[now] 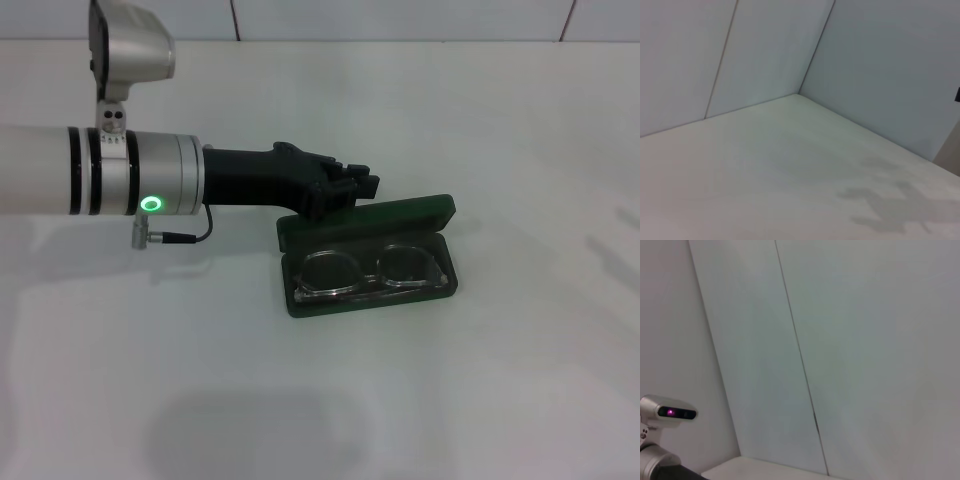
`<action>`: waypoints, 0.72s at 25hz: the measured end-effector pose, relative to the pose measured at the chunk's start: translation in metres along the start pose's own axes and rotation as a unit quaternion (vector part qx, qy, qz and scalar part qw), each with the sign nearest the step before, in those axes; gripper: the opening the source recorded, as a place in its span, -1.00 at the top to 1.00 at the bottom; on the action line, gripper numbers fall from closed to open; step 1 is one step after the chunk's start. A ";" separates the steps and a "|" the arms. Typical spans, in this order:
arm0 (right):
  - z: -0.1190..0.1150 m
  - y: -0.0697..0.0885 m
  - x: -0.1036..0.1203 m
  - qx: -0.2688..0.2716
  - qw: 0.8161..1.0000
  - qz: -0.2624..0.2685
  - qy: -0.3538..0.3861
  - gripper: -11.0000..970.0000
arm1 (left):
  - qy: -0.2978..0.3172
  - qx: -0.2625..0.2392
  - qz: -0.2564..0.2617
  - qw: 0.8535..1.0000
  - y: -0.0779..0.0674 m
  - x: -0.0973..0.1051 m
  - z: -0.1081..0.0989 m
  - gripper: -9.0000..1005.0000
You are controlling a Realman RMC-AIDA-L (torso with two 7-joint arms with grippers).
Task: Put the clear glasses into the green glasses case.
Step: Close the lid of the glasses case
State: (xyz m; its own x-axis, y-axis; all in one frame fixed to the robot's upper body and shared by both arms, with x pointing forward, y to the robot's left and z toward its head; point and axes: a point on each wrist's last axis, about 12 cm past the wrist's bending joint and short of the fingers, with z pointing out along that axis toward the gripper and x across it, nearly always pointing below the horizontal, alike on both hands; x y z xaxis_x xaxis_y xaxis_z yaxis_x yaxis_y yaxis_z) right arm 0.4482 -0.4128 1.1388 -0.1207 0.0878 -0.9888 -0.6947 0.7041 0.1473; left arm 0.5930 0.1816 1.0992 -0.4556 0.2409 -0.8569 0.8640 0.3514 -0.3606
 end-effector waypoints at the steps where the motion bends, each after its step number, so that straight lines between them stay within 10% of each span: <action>1: 0.001 0.000 0.000 -0.001 1.000 0.001 -0.001 -0.22 | 0.000 -0.001 -0.001 1.000 0.000 0.001 0.000 0.37; 18: 0.007 -0.003 0.008 0.000 1.000 0.009 0.008 -0.22 | 0.005 -0.011 0.002 1.000 0.000 0.013 0.011 0.61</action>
State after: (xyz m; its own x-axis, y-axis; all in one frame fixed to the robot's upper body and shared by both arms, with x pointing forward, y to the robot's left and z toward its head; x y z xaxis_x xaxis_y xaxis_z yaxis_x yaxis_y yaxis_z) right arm 0.4543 -0.4087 1.1299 -0.1435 0.0888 -0.9857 -0.6919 0.7031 0.1641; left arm 0.5889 0.1750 1.0842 -0.4546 0.2515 -0.8544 0.8607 0.3708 -0.3488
